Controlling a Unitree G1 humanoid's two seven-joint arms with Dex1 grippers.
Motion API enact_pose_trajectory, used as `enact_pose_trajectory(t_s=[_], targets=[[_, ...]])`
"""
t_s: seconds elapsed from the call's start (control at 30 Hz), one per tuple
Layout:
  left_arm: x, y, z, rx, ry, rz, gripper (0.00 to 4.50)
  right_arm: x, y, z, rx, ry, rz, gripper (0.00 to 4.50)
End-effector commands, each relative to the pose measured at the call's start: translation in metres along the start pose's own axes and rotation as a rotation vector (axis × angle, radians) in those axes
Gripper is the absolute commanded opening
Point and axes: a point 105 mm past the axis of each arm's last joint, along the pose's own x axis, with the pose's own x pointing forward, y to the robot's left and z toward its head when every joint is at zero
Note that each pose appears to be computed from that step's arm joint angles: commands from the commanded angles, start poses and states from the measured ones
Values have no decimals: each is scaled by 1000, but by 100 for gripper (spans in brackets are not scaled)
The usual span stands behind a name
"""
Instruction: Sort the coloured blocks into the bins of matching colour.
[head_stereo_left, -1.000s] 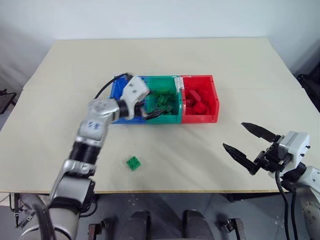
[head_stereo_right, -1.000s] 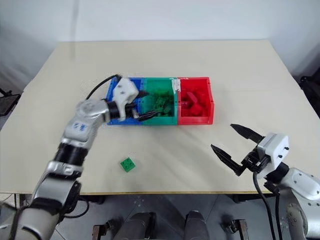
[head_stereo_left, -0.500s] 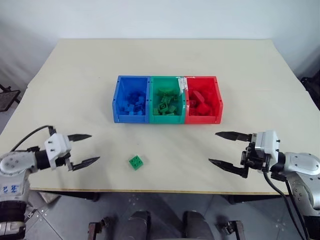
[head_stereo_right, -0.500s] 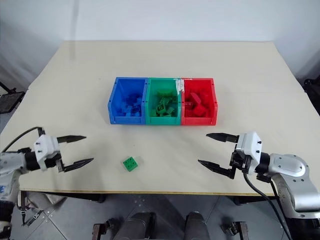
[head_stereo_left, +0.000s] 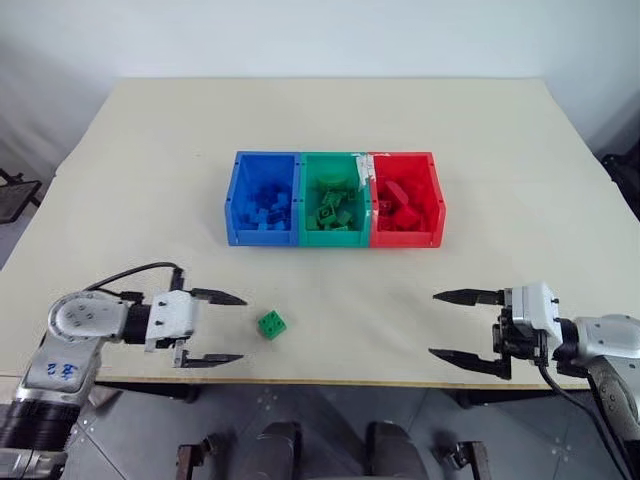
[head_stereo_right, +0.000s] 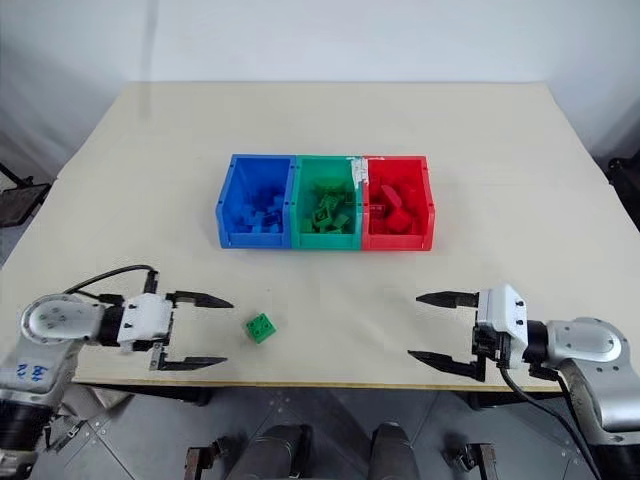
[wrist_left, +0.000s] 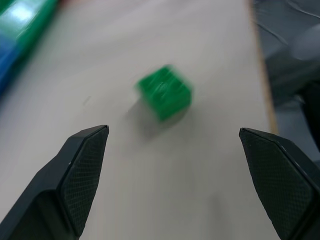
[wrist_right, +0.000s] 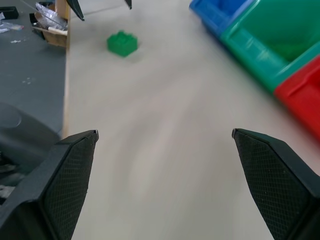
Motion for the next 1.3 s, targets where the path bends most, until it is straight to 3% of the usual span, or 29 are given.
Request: enact_pose_trajectory(t_s=[0.03, 0.33, 0.57, 0.7, 0.93, 1.13, 1.3], targets=[[18, 8, 7, 107, 29, -119, 442, -2, 6, 11, -31, -14, 0, 450], [33, 32, -8, 215, 176, -297, 442, -5, 31, 7, 22, 26, 23, 450], [48, 39, -6, 235, 172, -323, 442, -4, 36, 6, 37, 23, -12, 450], [50, 36, -10, 222, 184, -353, 359, -2, 36, 8, 30, 9, -23, 450], [52, 35, -13, 206, 170, -339, 148, 4, 31, 12, -11, -18, -23, 450], [48, 61, 9, 105, 8, -147, 148, 4, 11, 27, -48, -120, -152, 450], [43, 121, 67, -153, -275, 168, 148, -1, -1, 32, -45, -176, -283, 450]])
